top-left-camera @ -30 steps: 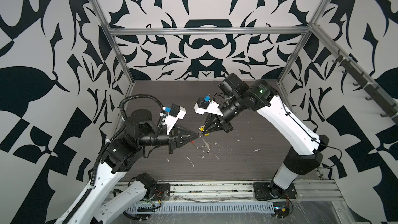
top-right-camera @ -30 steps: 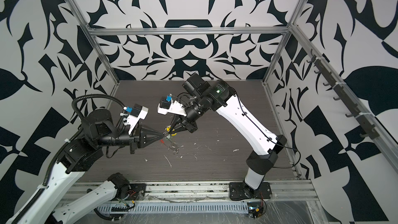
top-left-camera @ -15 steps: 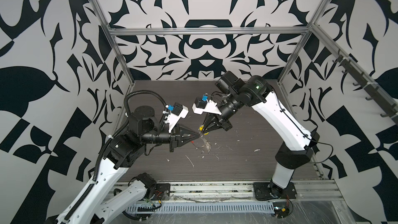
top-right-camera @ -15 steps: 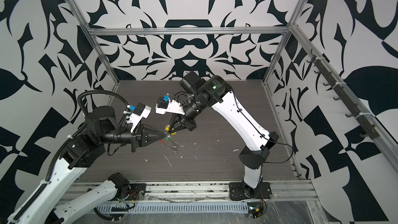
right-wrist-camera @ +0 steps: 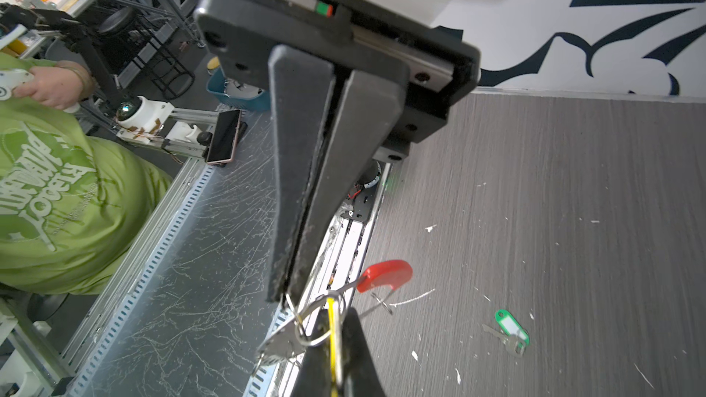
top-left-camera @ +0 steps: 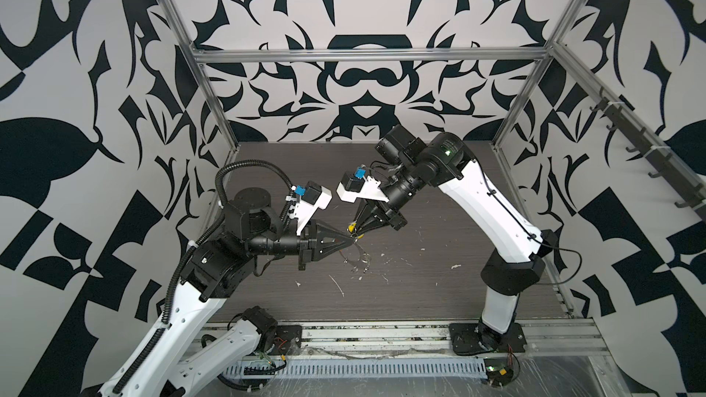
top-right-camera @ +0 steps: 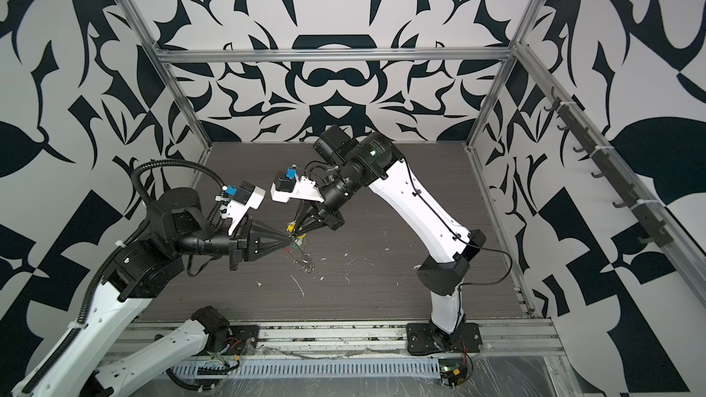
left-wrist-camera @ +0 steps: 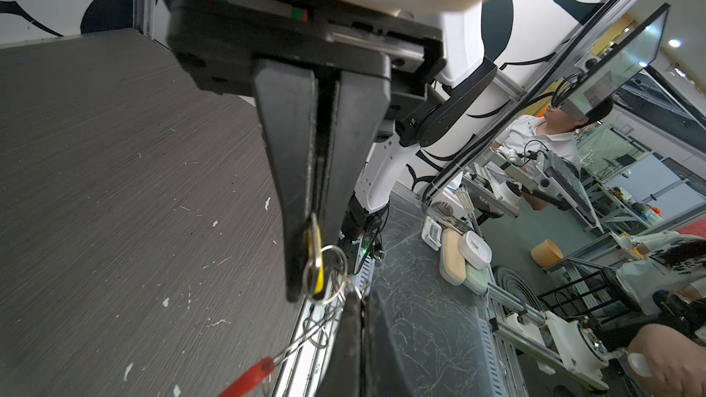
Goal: Remove the keys from the keyring
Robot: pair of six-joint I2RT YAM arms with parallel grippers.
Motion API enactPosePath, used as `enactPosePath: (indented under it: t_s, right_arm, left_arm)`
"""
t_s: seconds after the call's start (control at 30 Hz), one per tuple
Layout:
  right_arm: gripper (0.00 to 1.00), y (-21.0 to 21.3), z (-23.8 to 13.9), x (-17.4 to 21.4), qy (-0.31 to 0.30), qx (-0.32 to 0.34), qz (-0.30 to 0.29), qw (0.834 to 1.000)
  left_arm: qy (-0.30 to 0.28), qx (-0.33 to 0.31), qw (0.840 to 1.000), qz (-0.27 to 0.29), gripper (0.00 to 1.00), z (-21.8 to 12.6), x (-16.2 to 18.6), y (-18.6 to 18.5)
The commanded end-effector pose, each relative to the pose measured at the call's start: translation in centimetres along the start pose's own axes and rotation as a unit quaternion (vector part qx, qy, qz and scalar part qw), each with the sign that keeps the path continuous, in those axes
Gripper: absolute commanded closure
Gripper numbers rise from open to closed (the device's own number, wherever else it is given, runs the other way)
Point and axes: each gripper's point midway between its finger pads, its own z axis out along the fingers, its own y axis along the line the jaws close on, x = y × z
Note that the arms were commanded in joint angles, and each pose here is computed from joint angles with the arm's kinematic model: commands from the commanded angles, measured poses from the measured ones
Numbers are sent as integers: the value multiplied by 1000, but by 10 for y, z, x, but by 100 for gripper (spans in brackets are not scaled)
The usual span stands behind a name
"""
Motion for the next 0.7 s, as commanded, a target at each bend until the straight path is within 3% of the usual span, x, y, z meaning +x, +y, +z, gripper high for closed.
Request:
enactPosePath:
  t_s: [0.0, 0.33, 0.67]
  right_arm:
    - [100, -23, -5, 14, 8, 12, 30, 999]
    - [100, -37, 6, 35, -8, -27, 73, 997]
    - [100, -47, 15, 49, -44, -13, 101, 994]
  left_arm:
    - [30, 133, 991, 8, 100, -13, 14, -59]
    - [-22, 136, 989, 58, 100, -33, 3, -84]
    - [-77, 60, 991, 95, 100, -42, -4, -73]
